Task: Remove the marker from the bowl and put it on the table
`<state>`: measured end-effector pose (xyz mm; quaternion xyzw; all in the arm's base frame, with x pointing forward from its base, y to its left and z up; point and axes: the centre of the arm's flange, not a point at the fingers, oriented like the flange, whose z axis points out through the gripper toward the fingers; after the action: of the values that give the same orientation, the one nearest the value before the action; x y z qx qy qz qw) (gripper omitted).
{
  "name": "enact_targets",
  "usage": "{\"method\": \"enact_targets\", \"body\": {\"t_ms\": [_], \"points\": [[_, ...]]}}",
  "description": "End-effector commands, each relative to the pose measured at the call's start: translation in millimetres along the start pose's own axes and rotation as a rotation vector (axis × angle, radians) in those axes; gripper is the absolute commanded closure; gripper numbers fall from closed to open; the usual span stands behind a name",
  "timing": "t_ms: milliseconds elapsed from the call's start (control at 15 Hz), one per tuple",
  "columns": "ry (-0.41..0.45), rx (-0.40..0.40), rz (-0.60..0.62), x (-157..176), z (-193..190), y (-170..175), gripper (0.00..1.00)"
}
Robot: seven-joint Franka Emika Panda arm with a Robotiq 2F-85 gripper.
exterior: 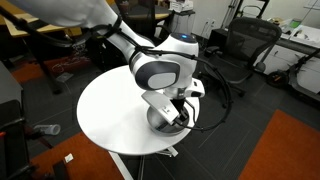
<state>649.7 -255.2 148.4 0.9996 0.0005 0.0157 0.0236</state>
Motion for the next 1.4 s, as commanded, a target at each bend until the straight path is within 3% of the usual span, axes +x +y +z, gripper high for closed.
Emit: {"method": "enact_targets", "body": {"t_ms": [0, 400, 1133, 1333], "points": [[-0.024, -0.011, -0.007, 8.6, -2.9, 2.8, 0.97], [-0.024, -0.024, -0.005, 4.9, -16.0, -4.1, 0.95], [0.056, -0.131, -0.022, -14.0, -96.2, -35.8, 0.95], [0.055, -0.117, -0.003, -24.7, -112.6, -56.7, 0.95]]}}
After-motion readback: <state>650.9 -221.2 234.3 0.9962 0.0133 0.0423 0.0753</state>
